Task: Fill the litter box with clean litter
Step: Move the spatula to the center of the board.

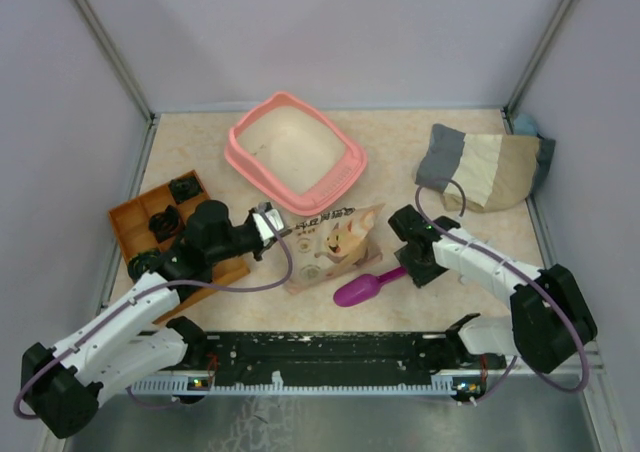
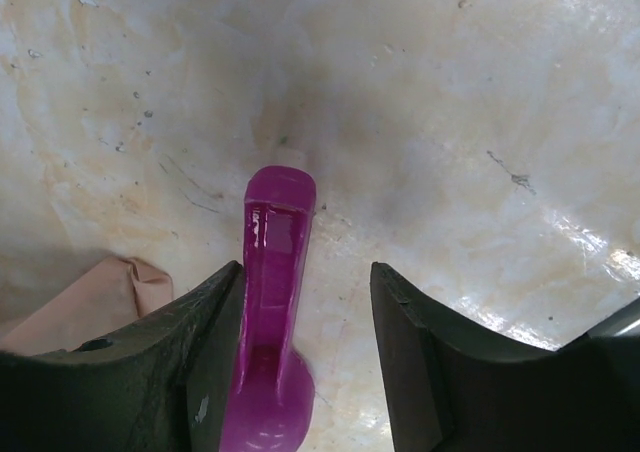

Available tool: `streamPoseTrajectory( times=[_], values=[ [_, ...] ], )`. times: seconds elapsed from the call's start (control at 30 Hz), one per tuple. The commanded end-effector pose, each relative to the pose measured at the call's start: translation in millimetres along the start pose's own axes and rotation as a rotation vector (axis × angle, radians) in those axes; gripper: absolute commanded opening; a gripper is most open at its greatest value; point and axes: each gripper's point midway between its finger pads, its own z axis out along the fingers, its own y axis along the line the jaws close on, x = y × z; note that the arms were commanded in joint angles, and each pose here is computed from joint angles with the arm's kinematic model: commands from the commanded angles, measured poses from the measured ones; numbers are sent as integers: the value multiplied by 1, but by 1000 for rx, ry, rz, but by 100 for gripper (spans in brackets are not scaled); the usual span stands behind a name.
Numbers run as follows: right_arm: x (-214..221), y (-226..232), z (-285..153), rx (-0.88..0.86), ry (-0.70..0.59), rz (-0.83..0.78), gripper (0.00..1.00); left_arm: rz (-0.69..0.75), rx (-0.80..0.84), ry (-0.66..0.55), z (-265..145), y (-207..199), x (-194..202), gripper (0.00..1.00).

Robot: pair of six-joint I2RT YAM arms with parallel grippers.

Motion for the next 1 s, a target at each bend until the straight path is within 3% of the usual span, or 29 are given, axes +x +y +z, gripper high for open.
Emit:
streamPoseTrajectory(
  times=[0.0, 0.23, 0.37, 0.53, 0.8, 0.97],
  values=[
    [-7, 13, 7, -19, -64, -9, 53, 104, -106, -277, -22, 29, -92, 0],
    [-13, 19, 16, 14, -111, -19, 49, 93, -91, -270, -22, 24, -87, 0],
    [-22, 16, 17, 43, -161, 3, 34, 82, -86, -268, -22, 23, -85, 0],
    [-49, 14, 12, 63, -245, 71, 29, 91, -57, -278, -20, 18, -87, 0],
    [-126, -5, 12, 160, -419, 202, 27, 61, -28, -322, -19, 15, -103, 0],
    [-159, -18, 21, 257, -455, 215, 28, 32, 22, -355, -18, -2, -105, 0]
  ],
)
